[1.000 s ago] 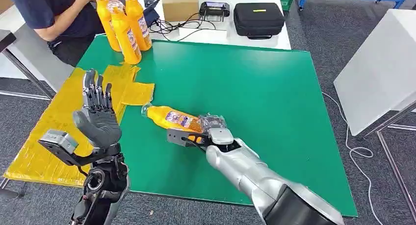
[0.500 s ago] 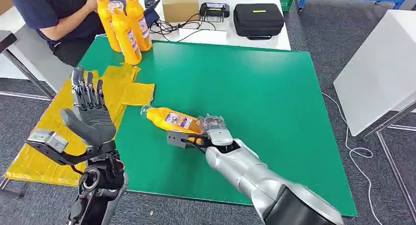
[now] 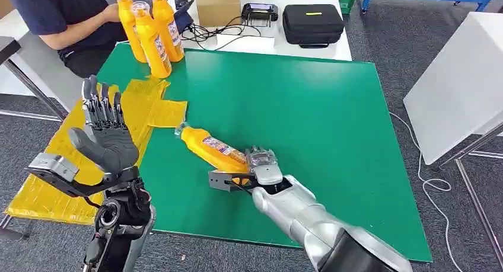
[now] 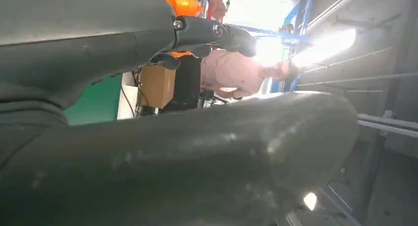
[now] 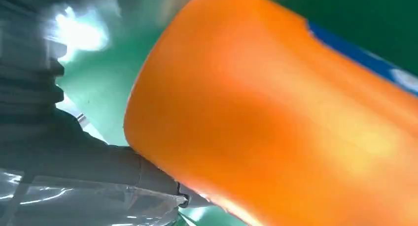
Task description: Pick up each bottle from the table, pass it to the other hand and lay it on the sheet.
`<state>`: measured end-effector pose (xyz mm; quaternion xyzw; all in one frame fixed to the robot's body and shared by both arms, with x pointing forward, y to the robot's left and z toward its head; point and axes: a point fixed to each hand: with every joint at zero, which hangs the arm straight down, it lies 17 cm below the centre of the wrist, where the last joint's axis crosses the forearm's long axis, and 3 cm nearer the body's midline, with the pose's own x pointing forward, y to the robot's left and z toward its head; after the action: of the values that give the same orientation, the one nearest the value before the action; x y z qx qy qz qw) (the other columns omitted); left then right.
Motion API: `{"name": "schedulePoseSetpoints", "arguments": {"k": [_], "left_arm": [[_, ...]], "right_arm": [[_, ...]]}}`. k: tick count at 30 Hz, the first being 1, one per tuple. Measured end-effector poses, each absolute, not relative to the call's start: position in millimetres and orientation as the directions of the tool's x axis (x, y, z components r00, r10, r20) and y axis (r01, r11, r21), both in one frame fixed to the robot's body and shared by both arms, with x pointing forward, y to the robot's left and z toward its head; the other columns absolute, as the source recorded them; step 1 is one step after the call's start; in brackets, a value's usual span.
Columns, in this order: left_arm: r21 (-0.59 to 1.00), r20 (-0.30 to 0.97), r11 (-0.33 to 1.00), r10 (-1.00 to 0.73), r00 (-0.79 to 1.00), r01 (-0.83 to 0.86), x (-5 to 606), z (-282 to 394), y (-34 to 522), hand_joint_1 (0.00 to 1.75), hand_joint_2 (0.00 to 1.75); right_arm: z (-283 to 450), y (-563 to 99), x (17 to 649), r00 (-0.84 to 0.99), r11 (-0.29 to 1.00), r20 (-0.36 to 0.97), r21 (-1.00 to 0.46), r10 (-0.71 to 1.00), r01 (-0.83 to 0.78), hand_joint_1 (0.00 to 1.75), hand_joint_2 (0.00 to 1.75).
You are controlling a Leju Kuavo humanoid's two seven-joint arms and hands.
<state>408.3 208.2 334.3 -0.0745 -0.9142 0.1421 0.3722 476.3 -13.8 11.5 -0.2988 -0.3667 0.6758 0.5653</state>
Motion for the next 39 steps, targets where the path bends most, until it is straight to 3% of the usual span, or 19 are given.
{"name": "schedulePoseSetpoints", "arguments": {"k": [2,3,5,6,7,9,10,13,14,30,35,39], "left_arm": [[-0.321,0.655,0.947,0.241,-0.716,0.026,408.2,334.6,209.7,0.0,0.0],[-0.323,0.653,0.946,0.241,-0.718,0.023,408.1,334.8,210.5,0.0,0.0],[-0.331,0.65,0.943,0.247,-0.719,0.024,408.7,334.8,211.5,0.0,0.0],[-0.332,0.65,0.943,0.247,-0.719,0.024,408.9,334.7,211.5,0.0,0.0],[-0.331,0.65,0.943,0.247,-0.719,0.024,409.3,334.5,211.4,0.0,0.0],[-0.332,0.649,0.943,0.247,-0.719,0.025,409.9,334.6,211.3,0.0,0.0],[-0.332,0.649,0.943,0.247,-0.72,0.025,410.1,334.8,211.3,0.0,0.0],[-0.335,0.647,0.942,0.251,-0.72,0.028,411.2,335.8,211.3,0.0,0.0],[-0.336,0.647,0.941,0.252,-0.72,0.028,411.4,335.7,211.3,0.0,0.0],[-0.327,0.664,0.945,0.222,-0.714,-0.009,410.6,324.5,222.8,0.0,0.0],[-0.308,0.682,0.951,0.216,-0.698,-0.006,405.6,314.3,226.1,0.0,0.0],[-0.305,0.687,0.952,0.219,-0.693,-0.001,403.4,308.5,227.6,0.0,0.0]], "right_arm": [[10.9,-14.7,476.2,-0.185,-0.099,0.005,-0.832,0.983,-0.546,0.03,1.75],[10.9,-15.1,476.4,-0.187,-0.102,0.002,-0.832,0.982,-0.546,0.75,1.75],[10.7,-16.0,476.9,-0.187,-0.104,0.0,-0.832,0.982,-0.546,0.75,1.75],[10.5,-16.7,477.2,-0.185,-0.102,0.002,-0.831,0.983,-0.547,1.5,1.75],[10.2,-16.8,477.3,-0.185,-0.099,0.005,-0.83,0.983,-0.549,1.54,1.75],[9.1,-18.8,477.6,-0.181,-0.097,0.005,-0.829,0.983,-0.551,0.14,1.75],[8.1,-20.2,477.5,-0.179,-0.098,0.003,-0.828,0.984,-0.552,0.0,1.75],[8.1,-22.1,478.5,-0.172,-0.092,0.006,-0.827,0.985,-0.555,0.0,1.75],[8.4,-22.7,479.1,-0.171,-0.092,0.005,-0.827,0.985,-0.555,0.0,0.0],[30.1,-55.1,504.3,-0.093,-0.151,-0.12,-0.861,0.988,-0.487,0.0,0.0],[92.9,-80.8,542.8,-0.013,-0.189,-0.196,-0.929,0.981,-0.318,0.0,0.0],[166.4,-96.6,566.4,0.028,-0.127,-0.136,-0.972,0.99,-0.199,0.0,0.0]]}}
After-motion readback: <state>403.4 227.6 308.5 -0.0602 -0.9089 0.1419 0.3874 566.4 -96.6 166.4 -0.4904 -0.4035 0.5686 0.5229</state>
